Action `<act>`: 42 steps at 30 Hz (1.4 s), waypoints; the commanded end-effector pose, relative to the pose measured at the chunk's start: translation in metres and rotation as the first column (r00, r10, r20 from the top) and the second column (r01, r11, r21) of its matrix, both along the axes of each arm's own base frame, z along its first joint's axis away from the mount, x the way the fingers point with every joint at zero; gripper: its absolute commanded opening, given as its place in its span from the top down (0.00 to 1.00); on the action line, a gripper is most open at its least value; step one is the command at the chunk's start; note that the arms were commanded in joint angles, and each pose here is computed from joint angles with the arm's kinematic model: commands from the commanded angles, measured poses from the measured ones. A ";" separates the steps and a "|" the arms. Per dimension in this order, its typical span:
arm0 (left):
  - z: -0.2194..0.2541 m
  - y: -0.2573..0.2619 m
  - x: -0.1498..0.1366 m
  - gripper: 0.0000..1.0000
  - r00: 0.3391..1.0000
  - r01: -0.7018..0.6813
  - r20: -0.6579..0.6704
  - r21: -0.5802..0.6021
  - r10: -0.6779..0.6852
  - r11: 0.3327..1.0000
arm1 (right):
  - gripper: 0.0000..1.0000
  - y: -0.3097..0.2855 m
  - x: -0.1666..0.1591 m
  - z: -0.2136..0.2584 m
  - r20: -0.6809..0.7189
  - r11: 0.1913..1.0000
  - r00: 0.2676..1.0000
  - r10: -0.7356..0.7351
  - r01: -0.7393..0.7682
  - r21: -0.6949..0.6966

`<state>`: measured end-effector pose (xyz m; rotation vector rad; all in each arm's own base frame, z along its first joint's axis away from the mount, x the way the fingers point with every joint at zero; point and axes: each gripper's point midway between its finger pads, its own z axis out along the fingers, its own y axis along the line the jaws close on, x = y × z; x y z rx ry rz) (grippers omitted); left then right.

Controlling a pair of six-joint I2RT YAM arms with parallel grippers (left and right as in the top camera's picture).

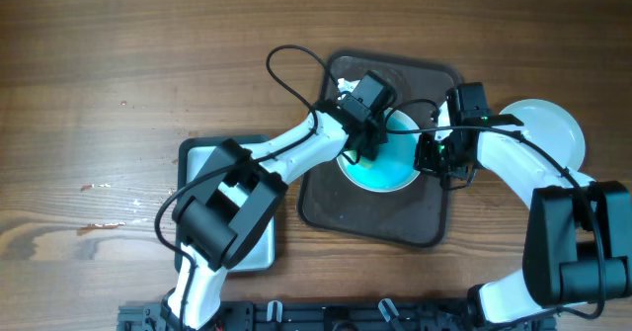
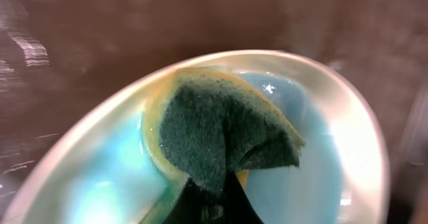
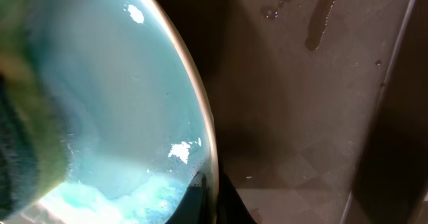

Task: Clean dirty plates on tray and stack at the side
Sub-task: 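Scrub the blue stain on the tilted plate with the sponge, then return the sponge to the basin with the left gripper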

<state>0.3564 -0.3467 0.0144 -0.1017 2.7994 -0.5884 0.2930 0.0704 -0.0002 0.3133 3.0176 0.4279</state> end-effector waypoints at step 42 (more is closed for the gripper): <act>0.165 0.154 -0.061 0.96 0.984 -0.173 -0.006 0.142 0.176 0.975 | 0.96 -0.014 -0.006 -0.013 -0.023 0.996 0.999 0.022 -0.024 -0.085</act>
